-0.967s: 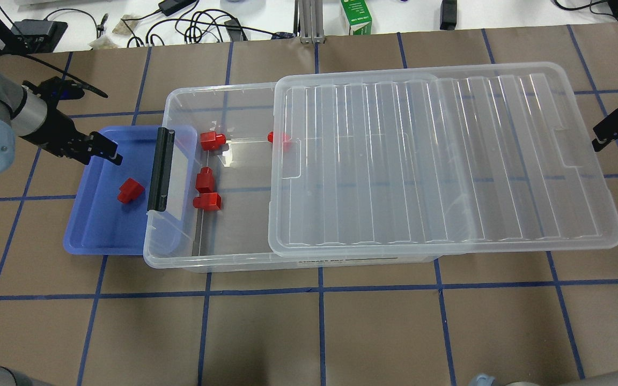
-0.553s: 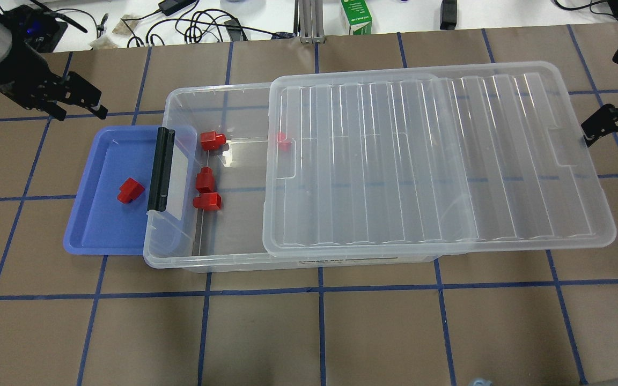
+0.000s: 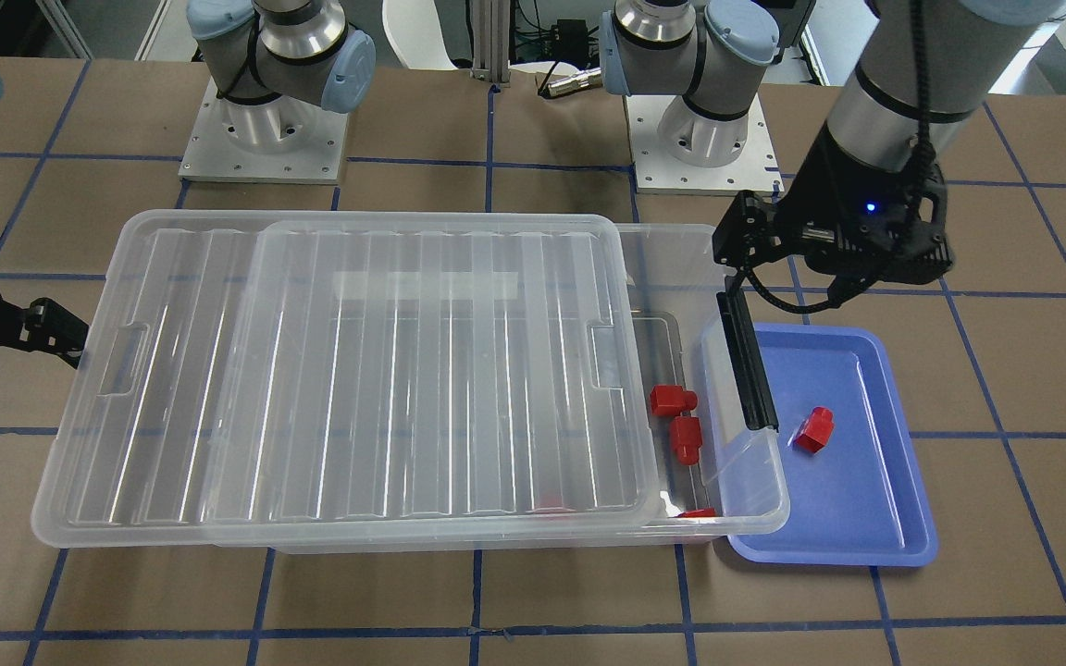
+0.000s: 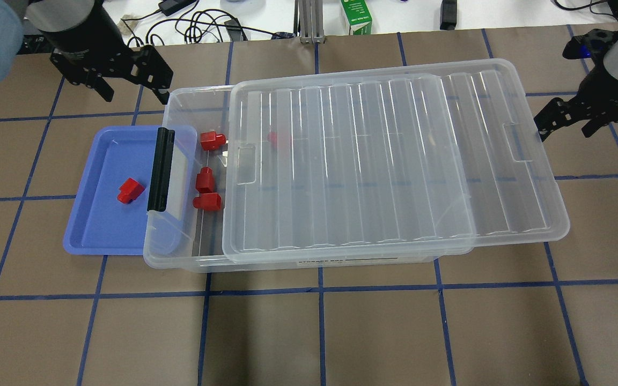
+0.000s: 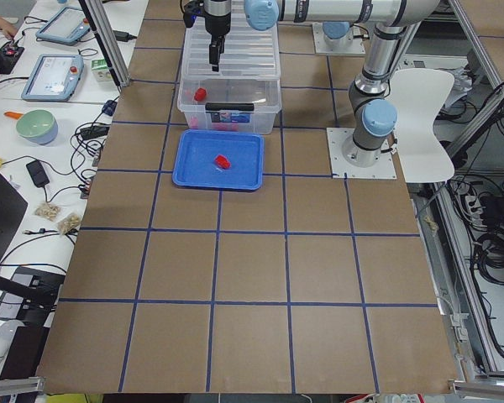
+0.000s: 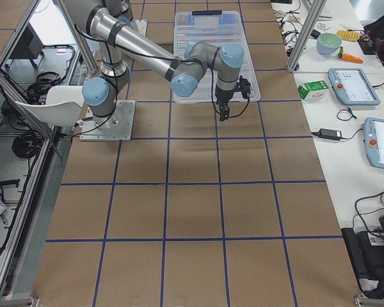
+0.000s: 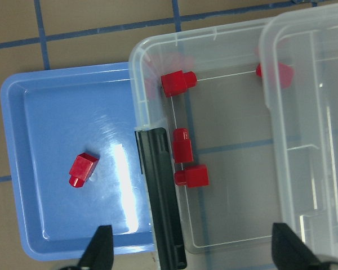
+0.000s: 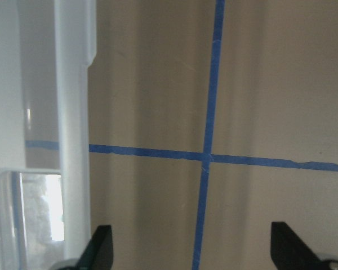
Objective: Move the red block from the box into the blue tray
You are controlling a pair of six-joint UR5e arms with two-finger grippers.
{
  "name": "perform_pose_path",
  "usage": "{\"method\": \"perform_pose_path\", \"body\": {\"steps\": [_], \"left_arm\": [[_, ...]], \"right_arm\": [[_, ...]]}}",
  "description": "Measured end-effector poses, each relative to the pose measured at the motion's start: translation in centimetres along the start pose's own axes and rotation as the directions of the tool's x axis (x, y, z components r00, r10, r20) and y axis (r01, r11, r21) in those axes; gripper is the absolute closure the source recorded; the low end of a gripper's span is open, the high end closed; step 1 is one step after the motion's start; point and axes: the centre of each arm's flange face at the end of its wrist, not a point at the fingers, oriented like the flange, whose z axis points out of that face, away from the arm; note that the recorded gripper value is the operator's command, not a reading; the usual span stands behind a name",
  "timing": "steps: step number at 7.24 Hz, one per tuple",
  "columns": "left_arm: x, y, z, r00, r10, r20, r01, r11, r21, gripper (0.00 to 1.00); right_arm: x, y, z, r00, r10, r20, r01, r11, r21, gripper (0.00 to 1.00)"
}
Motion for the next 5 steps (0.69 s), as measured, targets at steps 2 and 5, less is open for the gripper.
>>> {"method": "perform_pose_path", "body": {"steps": [2,5], "left_arm": [[0.7,0.6,-0.5,0.997,-0.081,0.009,0.081,0.997,0.011,0.0],[0.1,1.1,-0.9,0.995,-0.104,-0.009,0.104,0.995,0.006,0.0]], "right_arm": [[-4.7,-1.0,0.2,1.0,0.027,-0.006,-0.027,1.0,0.004,0.0],[-9.2,-1.8,0.2,1.0,0.028,-0.014,-0.028,0.999,0.024,0.0]]}}
